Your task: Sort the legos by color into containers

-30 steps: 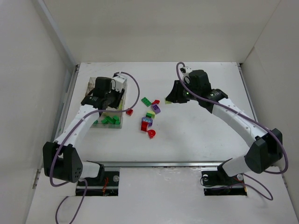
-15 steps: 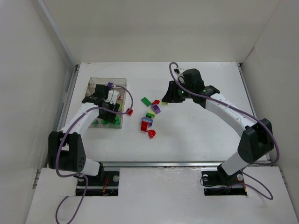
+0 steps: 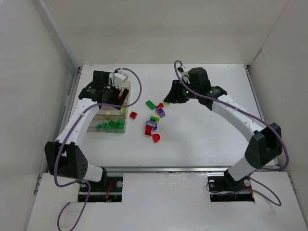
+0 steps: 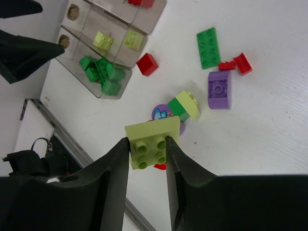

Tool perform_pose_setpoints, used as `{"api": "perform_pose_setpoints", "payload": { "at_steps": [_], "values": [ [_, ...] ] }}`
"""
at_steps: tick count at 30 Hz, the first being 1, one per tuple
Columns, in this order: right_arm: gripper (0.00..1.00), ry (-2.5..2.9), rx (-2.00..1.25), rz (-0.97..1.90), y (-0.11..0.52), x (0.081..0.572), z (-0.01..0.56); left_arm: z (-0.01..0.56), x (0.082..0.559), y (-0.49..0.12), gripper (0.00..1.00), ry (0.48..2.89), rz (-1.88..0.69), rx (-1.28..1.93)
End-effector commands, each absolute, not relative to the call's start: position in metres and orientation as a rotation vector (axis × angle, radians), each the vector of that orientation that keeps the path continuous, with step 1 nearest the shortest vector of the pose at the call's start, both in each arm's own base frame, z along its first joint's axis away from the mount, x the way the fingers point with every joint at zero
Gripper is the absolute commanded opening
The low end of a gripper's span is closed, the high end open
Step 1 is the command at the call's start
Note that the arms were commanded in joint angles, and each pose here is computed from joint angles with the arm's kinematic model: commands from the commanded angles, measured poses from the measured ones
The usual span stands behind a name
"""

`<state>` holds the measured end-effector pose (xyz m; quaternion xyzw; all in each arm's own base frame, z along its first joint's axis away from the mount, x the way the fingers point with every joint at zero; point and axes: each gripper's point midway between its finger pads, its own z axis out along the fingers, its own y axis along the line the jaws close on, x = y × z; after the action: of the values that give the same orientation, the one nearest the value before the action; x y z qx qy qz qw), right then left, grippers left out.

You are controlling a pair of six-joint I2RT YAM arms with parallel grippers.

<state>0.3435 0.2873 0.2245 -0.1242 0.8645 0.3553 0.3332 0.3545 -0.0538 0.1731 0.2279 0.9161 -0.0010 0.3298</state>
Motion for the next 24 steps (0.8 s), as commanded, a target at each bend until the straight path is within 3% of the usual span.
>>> {"api": "perform_pose_setpoints", "payload": {
  "at_steps": [1,4,9,12,21,24],
  "values": [
    [0.00,2.112,-0.390,1.033,0.307,0.348,0.269,0.232,0.357,-0.115,0.77,2.043,-0.185,0.924],
    [0.00,2.066,-0.373,1.101,0.314,0.349,0.289,0.239,0.329,-0.172,1.00,1.813,-0.316,1.188],
    [0.00,2.016,-0.397,1.167,0.325,0.340,0.308,0.264,0.291,-0.236,1.00,1.393,-0.359,1.377],
    [0.00,2.018,-0.408,1.162,0.331,0.332,0.310,0.261,0.287,-0.250,1.00,1.292,-0.341,1.387],
    [0.00,2.024,-0.474,1.210,0.344,0.308,0.308,0.278,0.308,-0.260,1.00,1.306,-0.310,1.240],
    [0.00,2.023,-0.494,1.228,0.348,0.302,0.308,0.277,0.310,-0.261,0.94,1.310,-0.316,1.233]
  ]
}}
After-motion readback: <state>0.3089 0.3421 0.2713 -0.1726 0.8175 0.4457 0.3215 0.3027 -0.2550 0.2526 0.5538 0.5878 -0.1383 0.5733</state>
